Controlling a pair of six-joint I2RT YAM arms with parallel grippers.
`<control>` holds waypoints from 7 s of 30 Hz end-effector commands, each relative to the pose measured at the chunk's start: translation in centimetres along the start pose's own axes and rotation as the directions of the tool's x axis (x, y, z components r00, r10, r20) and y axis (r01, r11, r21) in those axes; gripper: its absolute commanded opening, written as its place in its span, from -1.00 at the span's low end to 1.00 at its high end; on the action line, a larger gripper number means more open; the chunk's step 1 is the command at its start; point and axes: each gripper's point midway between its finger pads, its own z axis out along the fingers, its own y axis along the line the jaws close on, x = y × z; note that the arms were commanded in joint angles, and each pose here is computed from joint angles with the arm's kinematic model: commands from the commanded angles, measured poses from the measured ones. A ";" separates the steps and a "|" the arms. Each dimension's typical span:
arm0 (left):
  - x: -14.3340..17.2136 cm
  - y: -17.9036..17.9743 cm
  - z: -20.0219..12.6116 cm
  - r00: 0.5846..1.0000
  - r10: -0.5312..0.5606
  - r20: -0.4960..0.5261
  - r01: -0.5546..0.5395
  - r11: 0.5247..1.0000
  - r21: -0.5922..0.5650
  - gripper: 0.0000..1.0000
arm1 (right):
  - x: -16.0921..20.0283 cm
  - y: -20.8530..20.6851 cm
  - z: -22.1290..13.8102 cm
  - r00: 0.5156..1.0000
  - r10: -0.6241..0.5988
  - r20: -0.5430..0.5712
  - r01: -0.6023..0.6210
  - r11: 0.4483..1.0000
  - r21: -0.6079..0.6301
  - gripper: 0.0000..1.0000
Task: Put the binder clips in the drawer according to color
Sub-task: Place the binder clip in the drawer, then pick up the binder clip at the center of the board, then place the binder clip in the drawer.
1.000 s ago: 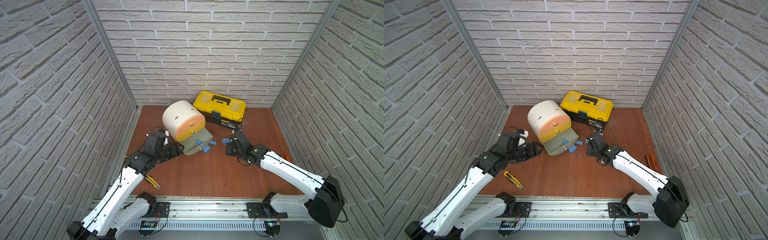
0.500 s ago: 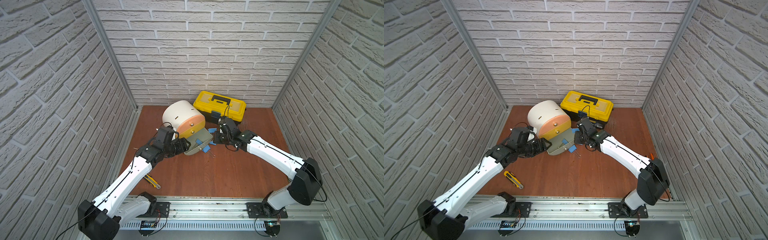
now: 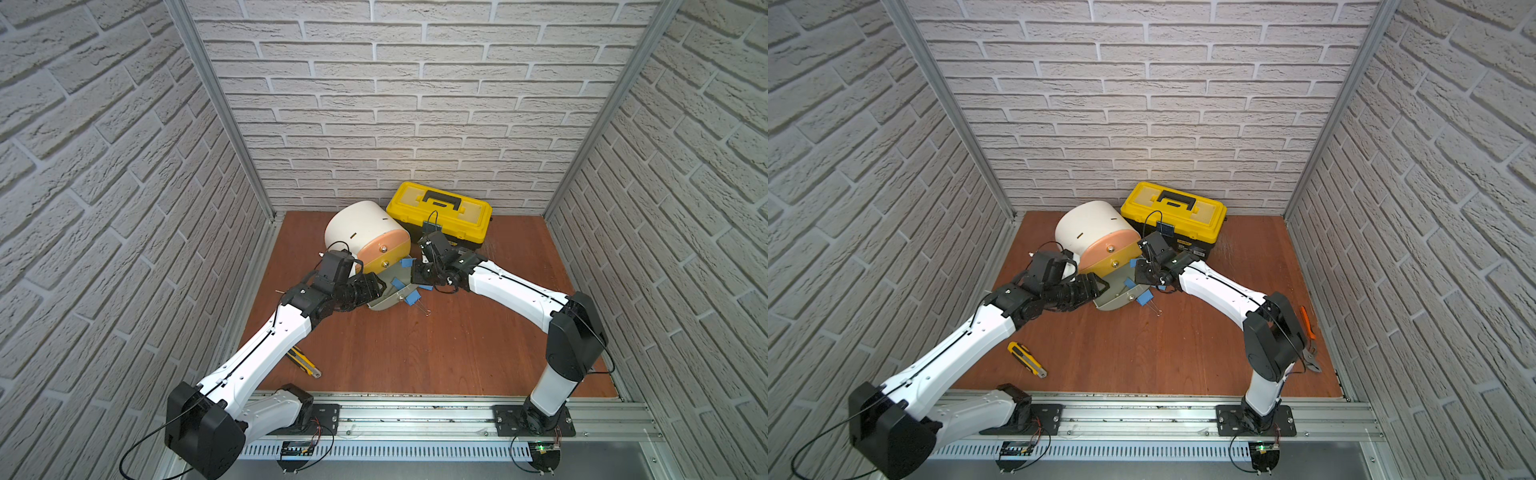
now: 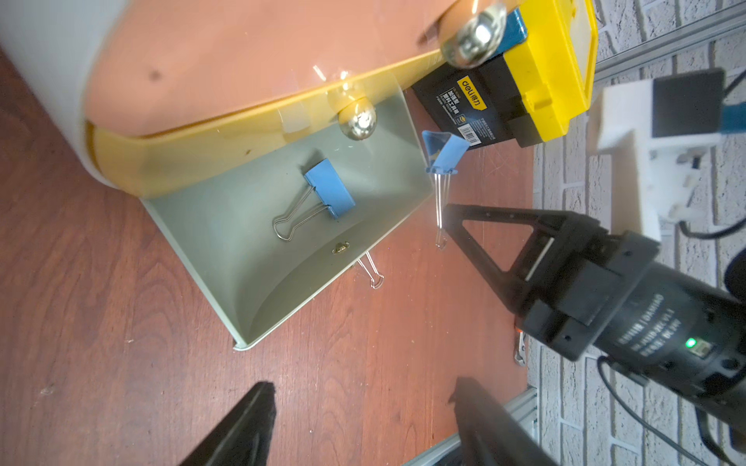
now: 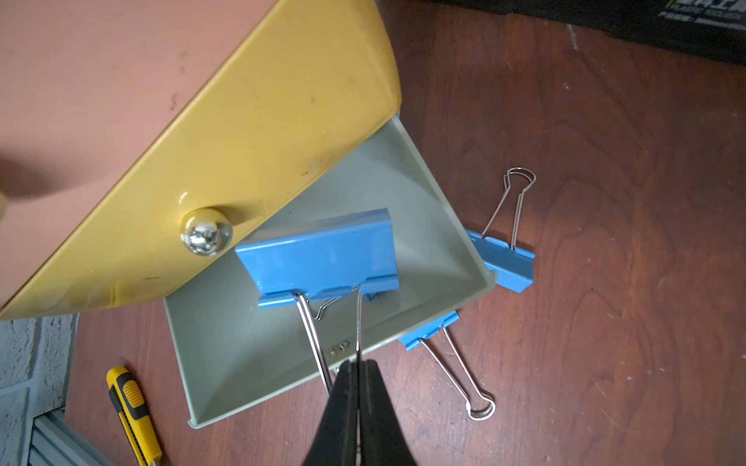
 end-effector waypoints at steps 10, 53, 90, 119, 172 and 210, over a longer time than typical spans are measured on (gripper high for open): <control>-1.3 -1.7 -0.6 0.999 0.016 0.039 -0.018 0.998 0.052 0.49 | -1.5 1.8 0.7 1.000 0.018 0.021 -0.017 0.999 -0.043 -0.95; -1.0 -1.4 -2.2 0.998 0.019 0.061 -0.021 0.999 0.042 0.51 | 6.6 -5.4 0.3 0.997 0.027 -0.072 -0.021 0.996 0.081 -0.81; -0.4 -0.4 -2.5 0.998 0.007 0.056 -0.008 1.000 0.020 0.51 | 11.3 -9.8 6.4 0.972 0.133 -0.193 -0.098 0.979 0.181 -0.84; -1.0 -1.3 -1.7 0.999 0.015 0.046 -0.017 0.999 0.032 0.51 | 18.8 -15.0 -1.7 0.961 0.180 -0.208 -0.139 0.970 0.197 -0.80; -1.5 -0.8 -2.5 0.997 0.009 0.082 -0.010 1.000 0.012 0.51 | 10.2 -13.2 1.0 0.929 -0.223 -0.294 0.299 0.922 0.245 -0.14; -5.1 -3.4 0.0 0.991 -0.033 0.130 0.011 0.987 0.163 0.52 | -3.8 0.8 -3.7 0.975 0.219 0.026 -0.208 0.954 -0.218 -0.34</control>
